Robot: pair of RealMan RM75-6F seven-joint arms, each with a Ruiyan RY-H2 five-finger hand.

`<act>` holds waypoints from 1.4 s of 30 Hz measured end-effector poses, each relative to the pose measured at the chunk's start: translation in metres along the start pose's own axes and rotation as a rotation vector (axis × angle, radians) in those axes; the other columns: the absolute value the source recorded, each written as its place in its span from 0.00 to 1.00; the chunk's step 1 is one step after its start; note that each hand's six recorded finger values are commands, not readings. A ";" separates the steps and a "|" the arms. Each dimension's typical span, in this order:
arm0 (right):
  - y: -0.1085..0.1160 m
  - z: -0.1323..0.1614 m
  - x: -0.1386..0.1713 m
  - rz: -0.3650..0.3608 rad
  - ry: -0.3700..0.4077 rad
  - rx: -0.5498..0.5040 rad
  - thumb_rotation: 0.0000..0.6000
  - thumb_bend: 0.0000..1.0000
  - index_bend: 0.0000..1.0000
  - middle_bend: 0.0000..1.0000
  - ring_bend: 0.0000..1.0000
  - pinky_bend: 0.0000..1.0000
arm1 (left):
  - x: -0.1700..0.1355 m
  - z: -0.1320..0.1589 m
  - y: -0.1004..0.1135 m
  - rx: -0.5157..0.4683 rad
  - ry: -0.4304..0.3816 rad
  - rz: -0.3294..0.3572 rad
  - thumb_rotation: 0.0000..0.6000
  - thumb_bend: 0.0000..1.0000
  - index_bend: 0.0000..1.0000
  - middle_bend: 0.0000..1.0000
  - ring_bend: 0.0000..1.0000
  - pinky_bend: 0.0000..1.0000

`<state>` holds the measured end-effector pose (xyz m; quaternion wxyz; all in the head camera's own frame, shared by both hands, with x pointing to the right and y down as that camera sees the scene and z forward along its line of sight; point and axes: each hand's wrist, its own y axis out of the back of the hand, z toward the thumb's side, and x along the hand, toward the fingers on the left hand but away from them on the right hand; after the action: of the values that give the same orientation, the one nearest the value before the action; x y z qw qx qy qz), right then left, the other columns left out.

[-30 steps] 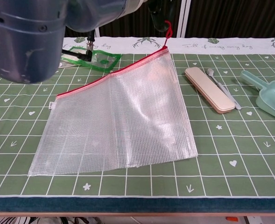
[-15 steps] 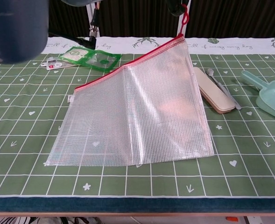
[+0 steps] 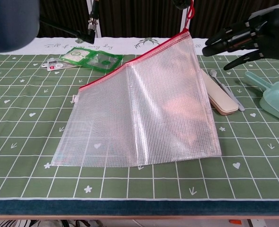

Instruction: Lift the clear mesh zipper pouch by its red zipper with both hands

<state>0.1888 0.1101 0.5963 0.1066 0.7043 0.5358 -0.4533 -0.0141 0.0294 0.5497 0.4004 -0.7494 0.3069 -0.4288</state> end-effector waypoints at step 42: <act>-0.031 0.049 -0.017 -0.027 0.004 -0.095 1.00 0.44 0.55 0.14 0.05 0.26 | -0.001 -0.007 0.016 -0.016 0.004 0.021 1.00 0.39 0.59 0.08 0.00 0.00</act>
<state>0.1369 0.0802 0.5917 0.1330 0.6920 0.5663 -0.4274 -0.0227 0.0196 0.5381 0.3983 -0.7486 0.3190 -0.4234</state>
